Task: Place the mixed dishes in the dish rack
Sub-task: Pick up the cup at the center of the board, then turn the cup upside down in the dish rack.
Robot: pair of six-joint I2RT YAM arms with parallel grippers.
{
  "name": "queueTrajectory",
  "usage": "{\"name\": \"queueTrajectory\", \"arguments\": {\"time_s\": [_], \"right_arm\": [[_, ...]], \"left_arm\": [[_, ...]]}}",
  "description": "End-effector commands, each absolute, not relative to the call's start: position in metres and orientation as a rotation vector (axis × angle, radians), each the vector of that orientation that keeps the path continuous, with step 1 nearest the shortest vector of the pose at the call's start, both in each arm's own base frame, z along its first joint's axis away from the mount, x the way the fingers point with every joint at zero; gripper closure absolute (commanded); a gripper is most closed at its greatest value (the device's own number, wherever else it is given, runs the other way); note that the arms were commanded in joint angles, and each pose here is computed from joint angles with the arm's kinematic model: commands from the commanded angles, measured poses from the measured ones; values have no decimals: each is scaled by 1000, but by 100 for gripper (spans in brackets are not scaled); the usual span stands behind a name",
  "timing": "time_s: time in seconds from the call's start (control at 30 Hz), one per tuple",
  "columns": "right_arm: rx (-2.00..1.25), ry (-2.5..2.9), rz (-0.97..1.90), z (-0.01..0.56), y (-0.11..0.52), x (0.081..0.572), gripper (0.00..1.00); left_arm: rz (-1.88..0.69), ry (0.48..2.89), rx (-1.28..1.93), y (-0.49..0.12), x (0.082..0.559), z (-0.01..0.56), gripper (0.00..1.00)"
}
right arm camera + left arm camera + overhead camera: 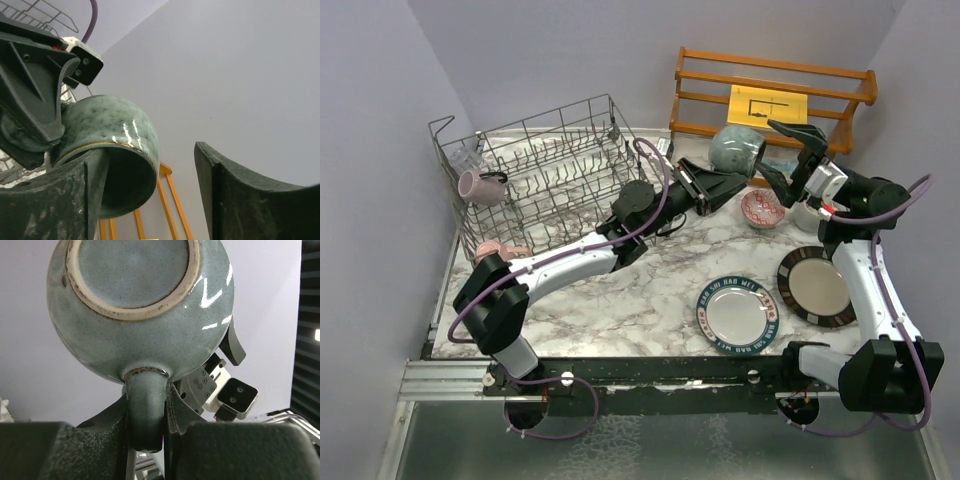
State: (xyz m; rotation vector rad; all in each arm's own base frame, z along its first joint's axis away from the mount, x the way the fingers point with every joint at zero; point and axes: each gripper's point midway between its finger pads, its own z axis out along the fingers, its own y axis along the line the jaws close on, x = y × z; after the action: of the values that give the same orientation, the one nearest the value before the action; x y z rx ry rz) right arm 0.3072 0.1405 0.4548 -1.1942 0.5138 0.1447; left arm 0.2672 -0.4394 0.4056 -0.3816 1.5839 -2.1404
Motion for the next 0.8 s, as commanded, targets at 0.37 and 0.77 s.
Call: {"name": "queueTrajectory", "arguments": {"time_s": [0.37,0.77], "right_arm": [[-1313,759,422,416,152,289,9],[-1138,1213,889,333,157,245,0]], "left_arm": [[-1715,1458,-428,-366,311,414,100],[-1205,1609,-667,-277,370,358,100]]}}
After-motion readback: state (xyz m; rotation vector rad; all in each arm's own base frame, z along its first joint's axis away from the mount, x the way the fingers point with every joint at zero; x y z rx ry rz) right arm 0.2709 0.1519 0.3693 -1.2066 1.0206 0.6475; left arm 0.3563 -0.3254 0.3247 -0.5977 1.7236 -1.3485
